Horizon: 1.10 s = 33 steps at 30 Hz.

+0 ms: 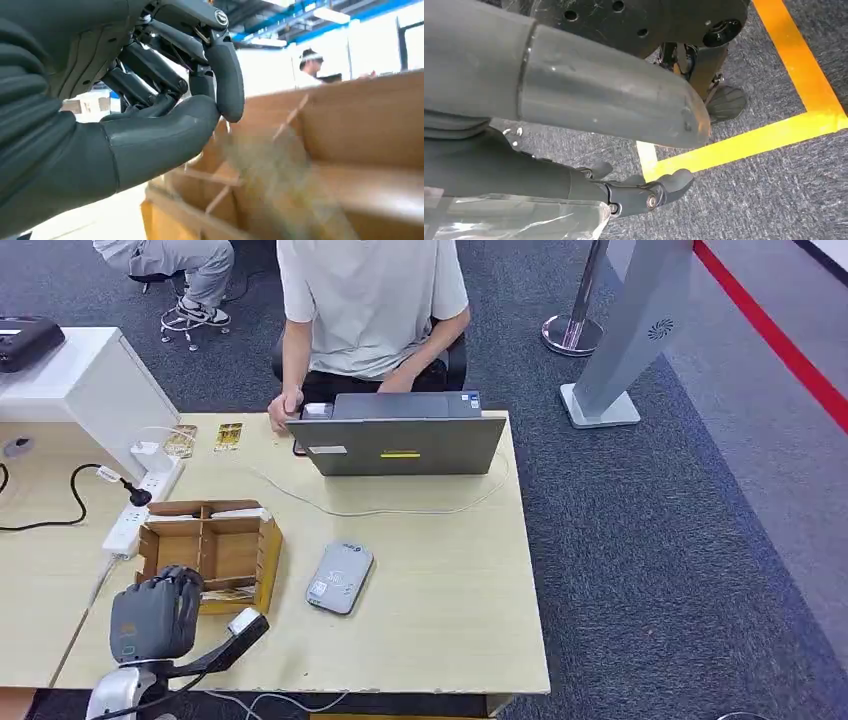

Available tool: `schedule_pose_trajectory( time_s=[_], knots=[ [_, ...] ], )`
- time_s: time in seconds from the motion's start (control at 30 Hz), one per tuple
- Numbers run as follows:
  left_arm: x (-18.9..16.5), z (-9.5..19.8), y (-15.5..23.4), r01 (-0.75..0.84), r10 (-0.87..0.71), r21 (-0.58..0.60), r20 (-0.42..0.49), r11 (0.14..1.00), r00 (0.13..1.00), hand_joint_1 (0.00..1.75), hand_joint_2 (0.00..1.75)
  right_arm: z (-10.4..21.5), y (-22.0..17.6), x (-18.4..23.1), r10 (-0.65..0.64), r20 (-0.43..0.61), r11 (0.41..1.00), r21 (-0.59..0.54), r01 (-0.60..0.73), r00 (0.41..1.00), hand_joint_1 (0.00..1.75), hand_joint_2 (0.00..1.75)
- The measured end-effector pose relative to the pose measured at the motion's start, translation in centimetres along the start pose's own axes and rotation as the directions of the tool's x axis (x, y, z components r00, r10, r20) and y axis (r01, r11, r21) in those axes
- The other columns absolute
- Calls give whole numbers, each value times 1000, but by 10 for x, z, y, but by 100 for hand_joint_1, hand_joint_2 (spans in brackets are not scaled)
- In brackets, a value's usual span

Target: Pass the card to the sensor for recognition and then transmit it.

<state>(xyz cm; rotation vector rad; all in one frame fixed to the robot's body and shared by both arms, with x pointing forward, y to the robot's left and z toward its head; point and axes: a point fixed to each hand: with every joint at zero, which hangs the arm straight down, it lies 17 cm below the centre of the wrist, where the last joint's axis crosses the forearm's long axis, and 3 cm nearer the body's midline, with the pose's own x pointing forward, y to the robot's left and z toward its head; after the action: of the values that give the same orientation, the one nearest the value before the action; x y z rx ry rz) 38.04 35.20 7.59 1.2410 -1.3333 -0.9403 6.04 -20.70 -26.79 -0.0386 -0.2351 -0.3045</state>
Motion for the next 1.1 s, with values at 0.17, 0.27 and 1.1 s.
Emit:
schedule_pose_trajectory(
  time_s=[0.17, 0.27, 1.1],
  knots=[
    [6, -3, 15, -9, 8, 37, 13, 999, 1000, 175, 175, 0, 0, 1, 0, 3, 1000, 0, 0, 1000, 0, 0],
    [8, -2, 18, -11, 10, 44, 16, 999, 1000, 175, 175, 0, 1, 0, -1, 3, 1000, 0, 1, 1000, 0, 0],
    [73, 5, 88, -119, 76, 181, 232, 976, 970, 0, 175, 1, 4, 2, -11, 22, 1000, -5, 11, 1000, 0, 0]
  ],
)
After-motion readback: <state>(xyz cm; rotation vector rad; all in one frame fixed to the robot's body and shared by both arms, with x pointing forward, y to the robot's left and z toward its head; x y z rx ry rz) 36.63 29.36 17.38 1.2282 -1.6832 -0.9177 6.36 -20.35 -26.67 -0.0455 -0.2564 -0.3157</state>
